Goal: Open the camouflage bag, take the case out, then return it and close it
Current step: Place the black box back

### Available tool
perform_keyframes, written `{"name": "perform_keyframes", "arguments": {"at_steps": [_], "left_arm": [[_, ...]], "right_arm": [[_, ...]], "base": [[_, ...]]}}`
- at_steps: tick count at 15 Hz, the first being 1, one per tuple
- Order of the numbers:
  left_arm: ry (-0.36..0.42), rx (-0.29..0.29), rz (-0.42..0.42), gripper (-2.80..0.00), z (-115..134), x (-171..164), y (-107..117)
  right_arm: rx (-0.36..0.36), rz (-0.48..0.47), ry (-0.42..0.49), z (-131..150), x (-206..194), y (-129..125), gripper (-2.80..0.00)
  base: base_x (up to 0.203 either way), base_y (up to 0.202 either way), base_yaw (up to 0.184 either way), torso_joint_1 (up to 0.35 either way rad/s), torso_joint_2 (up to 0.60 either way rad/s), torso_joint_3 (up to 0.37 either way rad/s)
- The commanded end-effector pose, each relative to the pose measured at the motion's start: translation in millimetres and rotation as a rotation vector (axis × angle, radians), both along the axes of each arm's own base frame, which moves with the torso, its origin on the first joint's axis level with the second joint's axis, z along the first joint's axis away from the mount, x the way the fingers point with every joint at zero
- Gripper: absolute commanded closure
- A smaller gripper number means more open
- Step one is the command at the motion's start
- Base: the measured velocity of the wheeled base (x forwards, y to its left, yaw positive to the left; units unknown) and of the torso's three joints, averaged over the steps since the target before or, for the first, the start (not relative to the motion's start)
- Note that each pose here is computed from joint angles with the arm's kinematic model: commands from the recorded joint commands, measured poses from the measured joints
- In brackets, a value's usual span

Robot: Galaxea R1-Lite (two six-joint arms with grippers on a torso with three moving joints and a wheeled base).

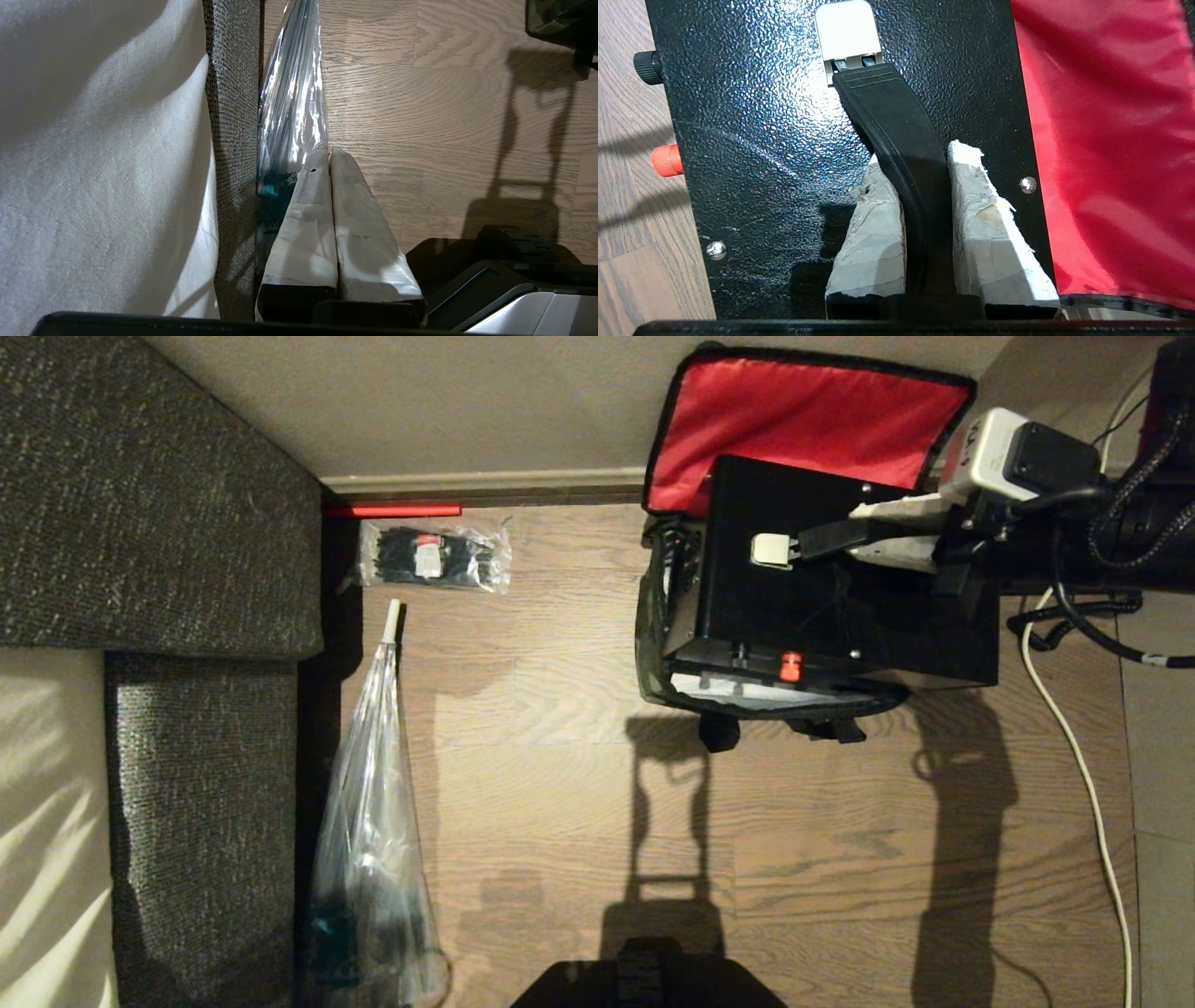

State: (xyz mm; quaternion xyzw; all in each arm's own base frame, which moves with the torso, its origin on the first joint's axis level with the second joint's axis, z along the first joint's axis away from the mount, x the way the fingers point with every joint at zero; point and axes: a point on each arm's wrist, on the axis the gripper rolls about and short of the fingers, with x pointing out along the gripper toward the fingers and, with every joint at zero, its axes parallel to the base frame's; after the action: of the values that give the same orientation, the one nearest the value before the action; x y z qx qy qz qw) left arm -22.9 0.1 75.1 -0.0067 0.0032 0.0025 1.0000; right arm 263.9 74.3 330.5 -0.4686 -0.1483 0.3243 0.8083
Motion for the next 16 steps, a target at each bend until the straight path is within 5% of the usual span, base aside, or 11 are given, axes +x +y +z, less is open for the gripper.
{"name": "perform_keyframes", "arguments": {"at_steps": [1,16], "left_arm": [[0.0,0.0,0.001,0.0,0.0,0.0,0.0],[-0.002,0.0,0.0,0.0,0.0,-0.1,0.0]], "right_arm": [[-0.01,0.0,0.013,-5.6,6.3,-0.4,0.0],[-0.018,-0.01,0.078,-33.6,42.9,-0.8,0.0]], "base": [[0.0,0.0,0.0,0.0,0.0,0.0],[0.0,0.0,0.0,0.0,0.0,0.0]]}}
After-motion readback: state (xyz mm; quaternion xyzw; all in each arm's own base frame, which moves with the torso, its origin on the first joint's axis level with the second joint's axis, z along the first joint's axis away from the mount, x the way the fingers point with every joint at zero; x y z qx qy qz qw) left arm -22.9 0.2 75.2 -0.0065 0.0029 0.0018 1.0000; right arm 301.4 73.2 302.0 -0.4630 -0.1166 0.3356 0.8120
